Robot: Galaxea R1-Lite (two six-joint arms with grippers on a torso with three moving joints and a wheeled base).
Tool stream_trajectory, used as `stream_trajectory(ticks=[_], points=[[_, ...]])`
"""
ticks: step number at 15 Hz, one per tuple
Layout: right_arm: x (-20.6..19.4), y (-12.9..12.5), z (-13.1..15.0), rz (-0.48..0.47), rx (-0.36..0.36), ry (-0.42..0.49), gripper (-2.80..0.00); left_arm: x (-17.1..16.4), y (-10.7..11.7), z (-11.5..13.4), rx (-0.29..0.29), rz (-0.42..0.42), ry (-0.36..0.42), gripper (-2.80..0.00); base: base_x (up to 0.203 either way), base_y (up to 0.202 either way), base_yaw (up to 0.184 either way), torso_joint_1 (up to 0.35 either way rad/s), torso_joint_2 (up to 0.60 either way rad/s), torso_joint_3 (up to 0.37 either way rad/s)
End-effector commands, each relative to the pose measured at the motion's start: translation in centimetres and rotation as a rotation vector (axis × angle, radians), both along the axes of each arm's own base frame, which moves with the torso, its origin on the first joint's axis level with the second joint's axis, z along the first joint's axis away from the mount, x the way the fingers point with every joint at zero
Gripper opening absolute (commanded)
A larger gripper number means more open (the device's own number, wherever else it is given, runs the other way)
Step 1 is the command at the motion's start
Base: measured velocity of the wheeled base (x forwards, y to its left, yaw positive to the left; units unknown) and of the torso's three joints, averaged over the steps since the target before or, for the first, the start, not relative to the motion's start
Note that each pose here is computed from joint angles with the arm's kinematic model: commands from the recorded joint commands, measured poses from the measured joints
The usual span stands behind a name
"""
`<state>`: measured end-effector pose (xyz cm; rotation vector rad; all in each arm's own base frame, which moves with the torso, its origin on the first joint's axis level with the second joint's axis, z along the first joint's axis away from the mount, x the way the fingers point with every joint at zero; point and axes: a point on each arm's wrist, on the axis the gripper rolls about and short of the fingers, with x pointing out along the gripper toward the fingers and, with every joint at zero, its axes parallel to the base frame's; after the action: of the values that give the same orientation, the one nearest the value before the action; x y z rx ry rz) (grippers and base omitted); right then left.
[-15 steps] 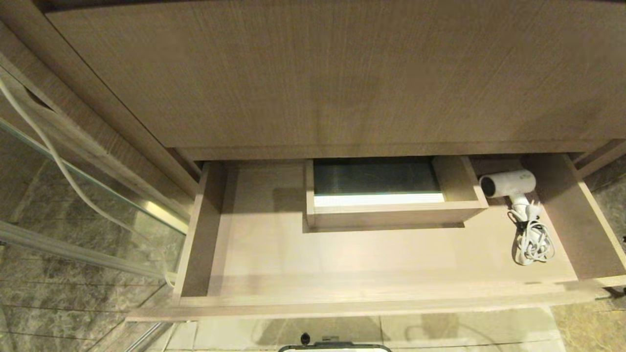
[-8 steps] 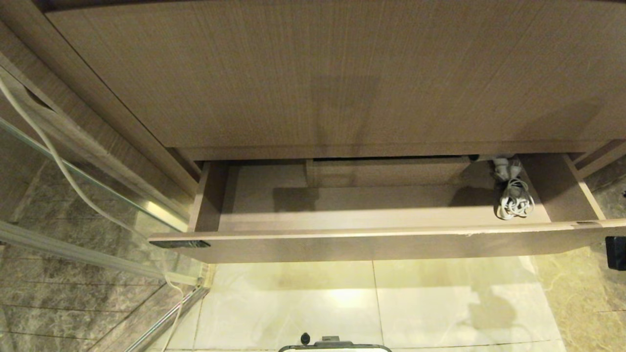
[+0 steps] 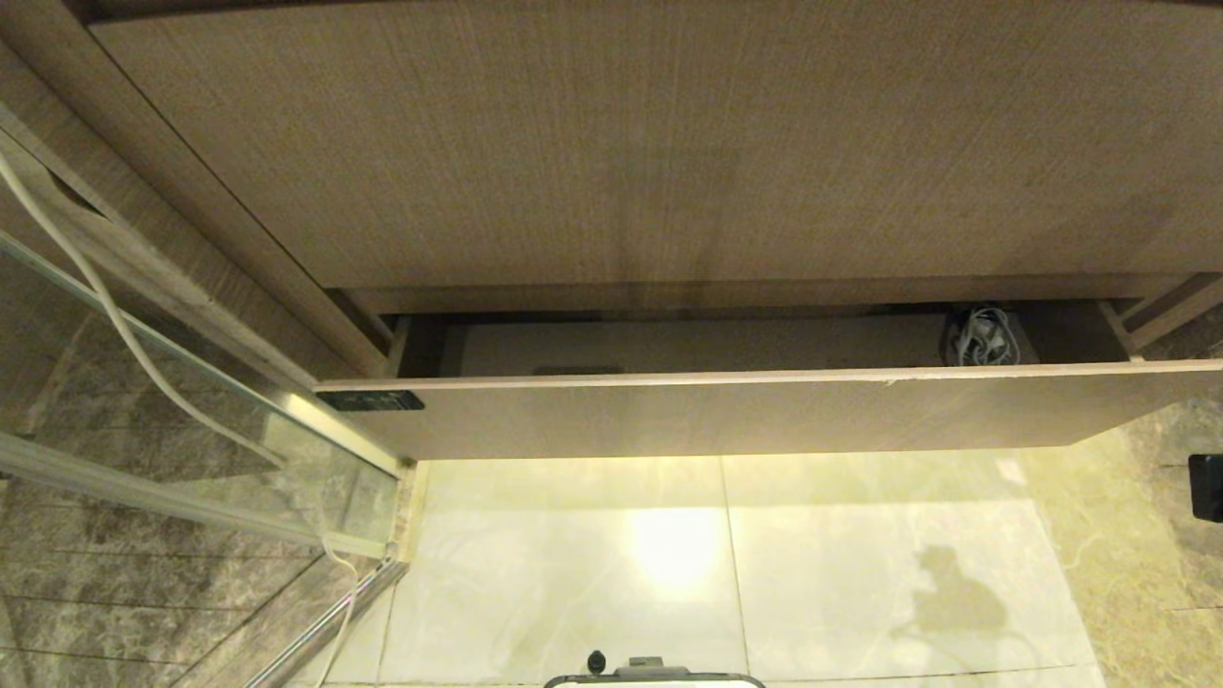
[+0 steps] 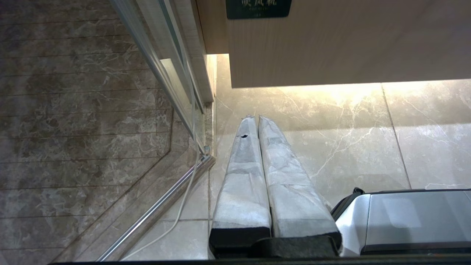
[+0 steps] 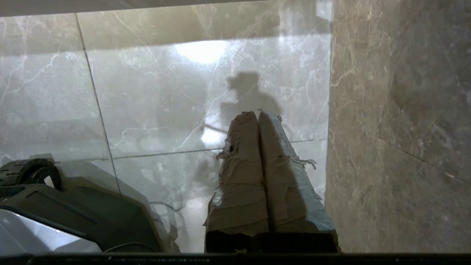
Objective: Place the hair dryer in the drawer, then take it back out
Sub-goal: Take the hairdryer out
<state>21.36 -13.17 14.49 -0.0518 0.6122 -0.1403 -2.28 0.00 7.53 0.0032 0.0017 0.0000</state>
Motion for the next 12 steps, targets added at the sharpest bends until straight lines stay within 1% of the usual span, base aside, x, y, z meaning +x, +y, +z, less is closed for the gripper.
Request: stream_trajectory(ticks=[1, 4, 7, 12], points=[[0.3, -0.1, -0.1, 0.007, -0.005, -0.010, -2.80, 0.0, 0.0, 0.0, 0.000, 0.000, 0.001, -2.80, 0.000, 0.000, 0.000, 0.000, 0.00, 0.000], [1.7, -0.9, -1.1, 0.026, 0.002, -0.019, -2.80, 0.0, 0.0, 0.0, 0.000, 0.000, 0.001, -2.80, 0.000, 0.000, 0.000, 0.000, 0.00, 0.000], [4.1, -2.5, -2.4, 0.051, -0.001, -0.048, -2.80, 0.0, 0.0, 0.0, 0.000, 0.000, 0.000, -2.80, 0.000, 0.000, 0.000, 0.000, 0.00, 0.000], [8.7, -5.3, -2.4, 0.099, -0.034, -0.153, -2.80, 0.0, 0.0, 0.0, 0.000, 0.000, 0.000, -2.80, 0.000, 0.000, 0.000, 0.000, 0.00, 0.000]])
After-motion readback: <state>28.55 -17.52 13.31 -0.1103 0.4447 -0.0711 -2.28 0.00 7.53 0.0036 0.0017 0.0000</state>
